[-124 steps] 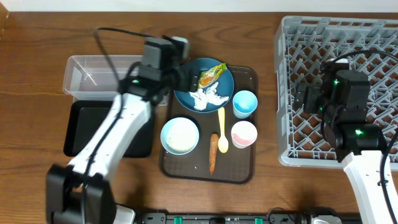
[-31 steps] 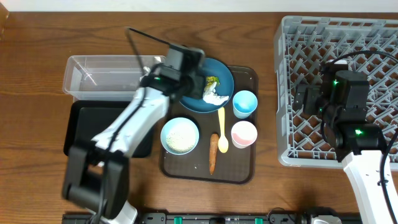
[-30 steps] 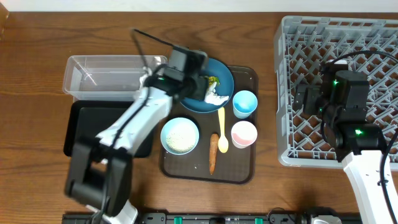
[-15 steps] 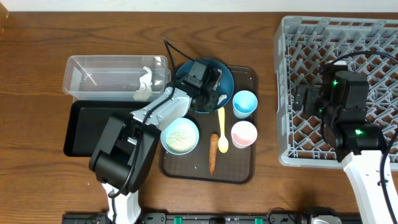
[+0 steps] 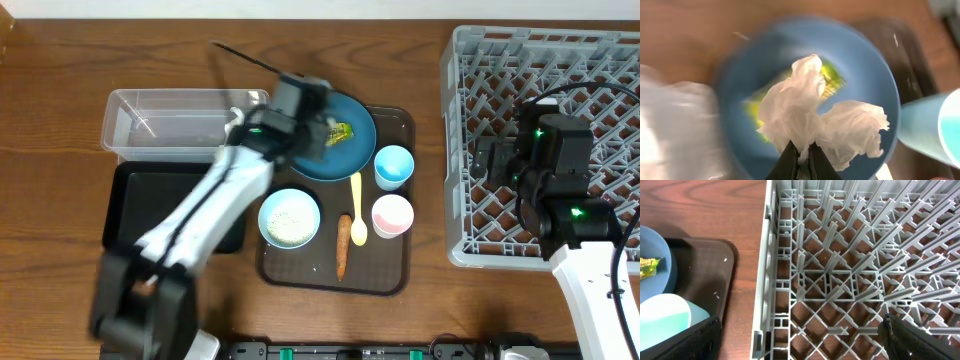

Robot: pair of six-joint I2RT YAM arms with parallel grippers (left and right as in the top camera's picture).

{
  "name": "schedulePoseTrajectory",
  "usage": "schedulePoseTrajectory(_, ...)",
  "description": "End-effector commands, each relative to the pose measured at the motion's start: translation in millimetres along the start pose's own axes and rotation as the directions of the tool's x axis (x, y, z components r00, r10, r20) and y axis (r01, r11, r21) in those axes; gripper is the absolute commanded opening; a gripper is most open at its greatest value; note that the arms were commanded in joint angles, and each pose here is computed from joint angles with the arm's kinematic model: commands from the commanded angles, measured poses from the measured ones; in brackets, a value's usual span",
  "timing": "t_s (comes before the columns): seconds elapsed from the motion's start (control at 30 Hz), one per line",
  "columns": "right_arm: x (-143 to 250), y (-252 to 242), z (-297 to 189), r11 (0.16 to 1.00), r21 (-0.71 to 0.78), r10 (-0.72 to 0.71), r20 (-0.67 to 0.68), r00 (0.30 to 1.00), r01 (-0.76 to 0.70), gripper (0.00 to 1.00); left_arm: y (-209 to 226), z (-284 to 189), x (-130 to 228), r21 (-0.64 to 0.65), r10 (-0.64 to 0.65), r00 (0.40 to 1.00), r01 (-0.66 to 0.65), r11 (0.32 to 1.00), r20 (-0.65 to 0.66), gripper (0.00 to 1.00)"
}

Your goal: Sort waste into correct bins and load items into the dishwasher rack

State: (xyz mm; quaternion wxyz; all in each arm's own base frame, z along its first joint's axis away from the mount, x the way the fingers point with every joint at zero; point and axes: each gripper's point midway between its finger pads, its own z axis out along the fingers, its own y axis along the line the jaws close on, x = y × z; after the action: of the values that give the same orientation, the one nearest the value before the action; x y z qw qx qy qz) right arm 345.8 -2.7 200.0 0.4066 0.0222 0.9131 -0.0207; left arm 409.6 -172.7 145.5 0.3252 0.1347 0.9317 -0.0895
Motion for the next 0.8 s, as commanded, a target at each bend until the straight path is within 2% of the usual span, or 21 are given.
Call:
schedulePoseTrajectory(0.0,-8.0,2.5,-3.1,1.0,-0.006,0.007,0.016,1.0,-0.007,0.99,51.4,-30.8,-21.6,-0.134,-0.052,0.995,0.063,0.989,0.088,0.07)
schedulePoseTrajectory(0.13,-7.9,2.6,-3.1,1.0,-0.007,0.008,0.016,1.0,-0.008,0.99,102.5,-45.6,-24.6,-0.203,-0.135,0.983,0.159,0.966,0.126,0.07)
schedulePoseTrajectory(0.27,-8.0,2.6,-3.1,1.0,-0.007,0.008,0.016,1.0,-0.008,0.99,135.4,-38.8,-12.6,-0.25,-0.195,0.976,0.215,0.944,0.101,0.07)
schedulePoseTrajectory(0.33,-7.9,2.6,-3.1,1.0,-0.007,0.008,0.016,1.0,-0.008,0.99,143.8,-30.5,-4.8,-0.263,-0.213,0.974,0.225,0.938,0.075,0.14)
schedulePoseTrajectory(0.4,-7.7,2.6,-3.1,1.0,-0.007,0.008,0.015,1.0,-0.008,0.99,146.6,-22.6,2.4,-0.269,-0.222,0.974,0.226,0.936,0.048,0.32)
schedulePoseTrajectory(0.5,-7.0,2.5,-3.1,1.0,-0.007,0.007,0.013,1.0,-0.007,0.99,147.5,-15.1,9.4,-0.272,-0.228,0.974,0.224,0.936,0.019,0.49)
schedulePoseTrajectory(0.6,-6.8,2.5,-3.1,1.0,-0.006,0.007,0.011,1.0,-0.007,0.99,144.6,-16.1,4.7,-0.252,-0.225,0.974,0.226,0.941,0.034,0.5)
schedulePoseTrajectory(0.77,-6.9,2.5,-3.1,1.0,-0.007,0.007,0.012,1.0,-0.007,0.99,117.2,-22.7,-16.5,-0.141,-0.192,0.977,0.204,0.969,0.092,0.5)
